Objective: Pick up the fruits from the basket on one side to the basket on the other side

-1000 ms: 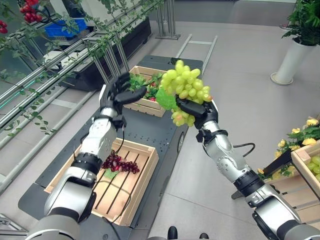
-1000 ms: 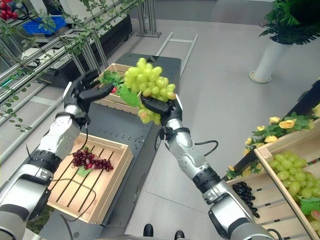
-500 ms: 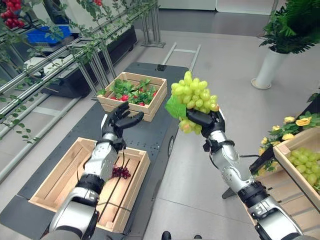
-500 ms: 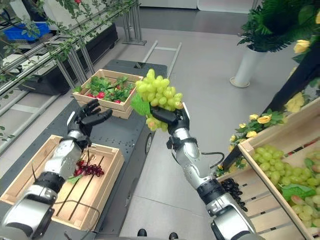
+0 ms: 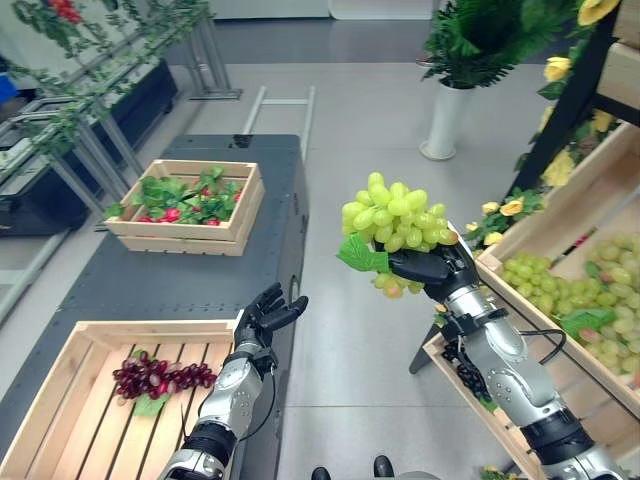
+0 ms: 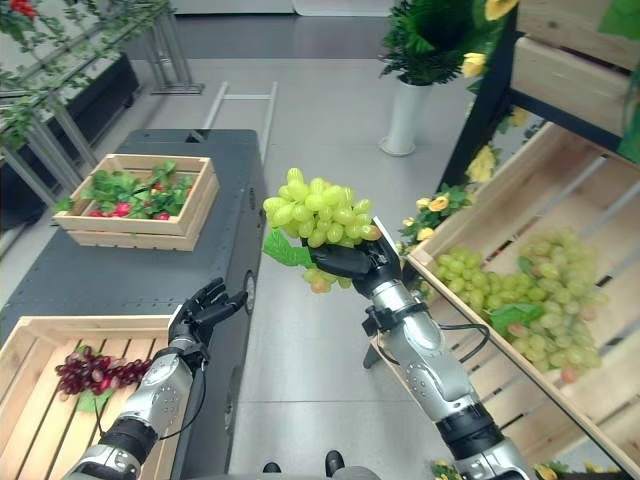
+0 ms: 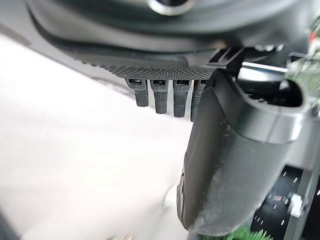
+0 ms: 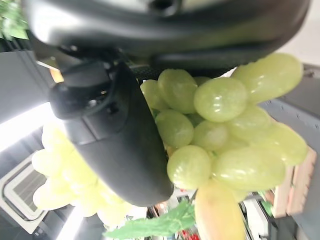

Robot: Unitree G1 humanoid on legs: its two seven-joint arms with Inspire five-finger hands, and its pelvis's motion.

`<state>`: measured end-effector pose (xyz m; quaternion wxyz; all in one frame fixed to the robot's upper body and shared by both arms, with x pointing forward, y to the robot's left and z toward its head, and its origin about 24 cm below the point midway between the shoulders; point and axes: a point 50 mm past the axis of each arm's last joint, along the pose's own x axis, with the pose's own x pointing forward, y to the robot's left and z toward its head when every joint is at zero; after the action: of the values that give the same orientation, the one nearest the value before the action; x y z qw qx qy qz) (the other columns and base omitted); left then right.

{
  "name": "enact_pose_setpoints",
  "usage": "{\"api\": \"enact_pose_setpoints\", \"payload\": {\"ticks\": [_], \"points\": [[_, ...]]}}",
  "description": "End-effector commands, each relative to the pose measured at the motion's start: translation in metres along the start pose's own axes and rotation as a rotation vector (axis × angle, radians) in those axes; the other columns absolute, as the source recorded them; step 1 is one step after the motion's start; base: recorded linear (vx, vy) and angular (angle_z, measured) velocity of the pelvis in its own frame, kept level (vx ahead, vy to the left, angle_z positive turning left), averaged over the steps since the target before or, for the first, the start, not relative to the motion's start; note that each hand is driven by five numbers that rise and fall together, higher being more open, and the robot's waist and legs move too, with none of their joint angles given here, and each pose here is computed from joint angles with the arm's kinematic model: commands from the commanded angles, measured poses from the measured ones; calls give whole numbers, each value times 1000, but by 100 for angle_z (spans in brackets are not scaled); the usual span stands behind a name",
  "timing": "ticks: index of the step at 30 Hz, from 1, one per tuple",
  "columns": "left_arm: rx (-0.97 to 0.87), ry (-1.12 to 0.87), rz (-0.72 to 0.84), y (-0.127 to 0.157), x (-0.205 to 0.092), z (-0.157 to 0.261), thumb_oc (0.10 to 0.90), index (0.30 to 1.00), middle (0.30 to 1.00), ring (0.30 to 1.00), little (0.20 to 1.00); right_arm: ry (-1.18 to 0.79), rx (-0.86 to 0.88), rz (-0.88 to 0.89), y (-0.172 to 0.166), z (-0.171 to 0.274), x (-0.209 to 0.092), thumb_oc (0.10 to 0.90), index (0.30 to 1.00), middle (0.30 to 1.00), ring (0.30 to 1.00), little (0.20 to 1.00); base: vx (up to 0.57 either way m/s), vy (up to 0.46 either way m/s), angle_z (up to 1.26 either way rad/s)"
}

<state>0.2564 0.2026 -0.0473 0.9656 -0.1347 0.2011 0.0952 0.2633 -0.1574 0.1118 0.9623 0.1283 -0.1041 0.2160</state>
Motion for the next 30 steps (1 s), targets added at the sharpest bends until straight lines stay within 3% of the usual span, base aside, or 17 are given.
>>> {"api": "enact_pose_setpoints", "payload": {"ticks": [1, 11, 22, 30], "points": [[41, -168, -87, -14, 9, 27, 800, 900, 900, 900, 900, -266, -61, 105, -1, 58, 1, 400, 300, 300, 300, 300, 27, 61, -40], [-28, -61, -121, -25, 2, -7, 800, 900, 900, 900, 900, -316, -180, 134, -13, 86, -23, 400, 300, 300, 300, 300, 24, 59, -28], [-39, -21, -141, -31, 1, -15, 800, 900, 900, 900, 900, -386, -346, 89, -30, 118, -34, 400, 300, 300, 300, 300, -2, 15, -24], [-38, 43, -156, -32, -3, -29, 800, 900, 900, 900, 900, -481, -534, -76, -55, 159, -25, 400, 300, 300, 300, 300, 0, 0, 0]]}}
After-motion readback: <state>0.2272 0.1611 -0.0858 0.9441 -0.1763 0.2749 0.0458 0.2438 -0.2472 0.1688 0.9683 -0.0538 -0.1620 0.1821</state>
